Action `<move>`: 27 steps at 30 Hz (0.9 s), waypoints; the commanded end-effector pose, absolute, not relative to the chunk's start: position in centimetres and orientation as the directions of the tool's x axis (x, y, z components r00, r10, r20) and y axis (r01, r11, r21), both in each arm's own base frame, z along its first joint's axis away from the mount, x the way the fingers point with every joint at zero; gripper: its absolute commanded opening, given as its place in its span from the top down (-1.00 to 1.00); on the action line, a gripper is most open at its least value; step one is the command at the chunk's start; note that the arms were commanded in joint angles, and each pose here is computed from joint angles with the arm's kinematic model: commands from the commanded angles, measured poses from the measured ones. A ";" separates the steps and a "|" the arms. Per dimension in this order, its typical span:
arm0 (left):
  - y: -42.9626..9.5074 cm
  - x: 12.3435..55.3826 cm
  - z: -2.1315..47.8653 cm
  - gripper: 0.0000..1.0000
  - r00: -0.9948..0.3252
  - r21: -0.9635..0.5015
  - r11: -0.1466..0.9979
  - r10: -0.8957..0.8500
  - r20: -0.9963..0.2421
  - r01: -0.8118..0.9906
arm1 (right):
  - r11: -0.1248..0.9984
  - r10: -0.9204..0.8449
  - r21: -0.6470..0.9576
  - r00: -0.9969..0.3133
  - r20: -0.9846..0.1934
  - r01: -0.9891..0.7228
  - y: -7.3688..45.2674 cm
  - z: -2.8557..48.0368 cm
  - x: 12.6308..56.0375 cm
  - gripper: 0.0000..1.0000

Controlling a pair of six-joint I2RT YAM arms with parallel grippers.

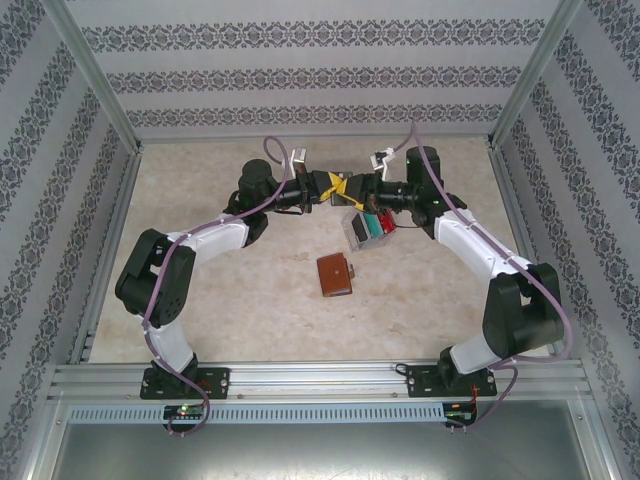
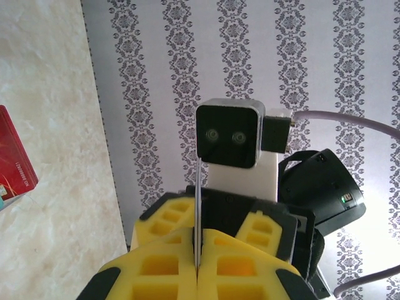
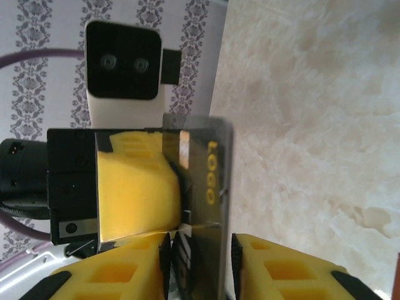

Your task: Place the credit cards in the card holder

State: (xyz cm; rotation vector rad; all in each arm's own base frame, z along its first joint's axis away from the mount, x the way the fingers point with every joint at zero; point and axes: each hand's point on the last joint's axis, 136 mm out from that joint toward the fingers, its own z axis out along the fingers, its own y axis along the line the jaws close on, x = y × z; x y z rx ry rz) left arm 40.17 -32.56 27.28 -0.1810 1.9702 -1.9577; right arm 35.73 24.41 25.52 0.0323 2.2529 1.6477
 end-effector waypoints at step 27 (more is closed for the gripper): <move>-32.2 39.7 31.1 0.60 -0.919 -0.965 -0.111 -0.348 -0.186 0.238 | 0.394 0.392 0.917 -0.891 -0.228 -0.061 20.8 23.2 38.0 0.51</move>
